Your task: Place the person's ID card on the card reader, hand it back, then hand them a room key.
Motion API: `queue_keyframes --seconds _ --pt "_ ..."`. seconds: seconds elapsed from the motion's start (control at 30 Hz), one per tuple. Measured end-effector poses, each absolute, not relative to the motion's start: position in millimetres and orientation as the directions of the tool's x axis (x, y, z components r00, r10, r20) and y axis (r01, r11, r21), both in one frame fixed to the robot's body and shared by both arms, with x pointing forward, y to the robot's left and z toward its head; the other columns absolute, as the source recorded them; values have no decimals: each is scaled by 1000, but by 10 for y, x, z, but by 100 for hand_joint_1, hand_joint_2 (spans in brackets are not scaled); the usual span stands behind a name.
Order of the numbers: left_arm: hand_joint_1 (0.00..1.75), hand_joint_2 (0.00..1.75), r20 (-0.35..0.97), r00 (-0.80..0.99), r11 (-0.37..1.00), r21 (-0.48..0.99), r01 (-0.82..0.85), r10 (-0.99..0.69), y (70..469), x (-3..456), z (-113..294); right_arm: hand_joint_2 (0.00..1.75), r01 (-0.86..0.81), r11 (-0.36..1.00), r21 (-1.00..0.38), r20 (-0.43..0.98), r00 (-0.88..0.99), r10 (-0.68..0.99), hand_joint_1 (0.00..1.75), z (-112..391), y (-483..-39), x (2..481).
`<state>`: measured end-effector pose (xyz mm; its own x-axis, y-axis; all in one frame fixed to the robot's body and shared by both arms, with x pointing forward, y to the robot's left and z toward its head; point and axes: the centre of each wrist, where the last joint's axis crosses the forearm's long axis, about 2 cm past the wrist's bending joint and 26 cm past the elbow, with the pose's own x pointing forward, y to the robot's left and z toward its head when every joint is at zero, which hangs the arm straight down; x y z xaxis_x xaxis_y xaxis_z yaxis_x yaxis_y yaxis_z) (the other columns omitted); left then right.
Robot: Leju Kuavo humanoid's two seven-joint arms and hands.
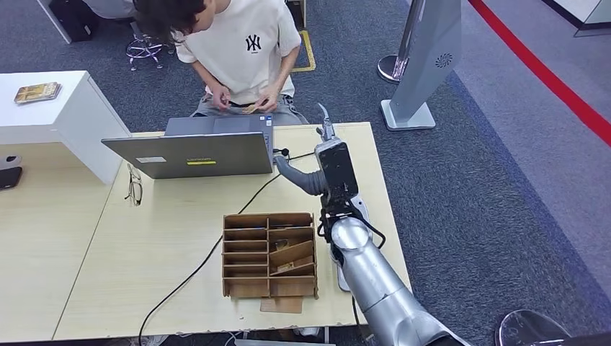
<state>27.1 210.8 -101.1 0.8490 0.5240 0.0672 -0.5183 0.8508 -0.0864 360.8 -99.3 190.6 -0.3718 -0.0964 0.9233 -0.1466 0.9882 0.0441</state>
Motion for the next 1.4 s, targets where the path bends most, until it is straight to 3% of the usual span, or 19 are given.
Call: queue_keyframes --seconds 0.27,0.6,0.8,1.0,1.03,1.1,1.17,1.27,1.4 --pt "0 0 63 820 821 -95 -563 569 2101 285 -1009 175 -346 889 299 876 -269 -399 0 1758 -979 3300" --pt "0 0 63 795 796 -109 -595 603 2096 313 -1005 175 -446 814 371 830 -233 -506 0 1677 -1032 3035" --pt "0 0 57 763 763 -119 -635 644 2085 353 -999 175 -493 808 323 839 -247 -485 0 1605 -1080 2870" --pt "0 0 37 741 739 -112 -664 671 2082 309 -988 175 -506 852 135 874 -344 -343 0 1572 -1137 2773" --pt "0 0 33 740 739 -110 -665 672 2080 294 -986 175 -508 854 115 876 -353 -328 7 1569 -1141 2760" --pt "0 0 24 734 732 -103 -674 679 2083 276 -979 175 -508 858 76 880 -371 -298 69 1564 -1149 2737" --pt "0 0 14 724 721 -96 -686 690 2091 272 -967 175 -507 861 40 882 -387 -269 143 1556 -1156 2711" --pt "0 0 9 725 723 -87 -686 689 2095 254 -943 175 -505 863 9 883 -401 -244 173 1543 -1161 2674" --pt "0 0 13 738 736 -80 -672 675 2073 226 -902 175 -483 874 -42 882 -429 -195 175 1534 -1174 2648"
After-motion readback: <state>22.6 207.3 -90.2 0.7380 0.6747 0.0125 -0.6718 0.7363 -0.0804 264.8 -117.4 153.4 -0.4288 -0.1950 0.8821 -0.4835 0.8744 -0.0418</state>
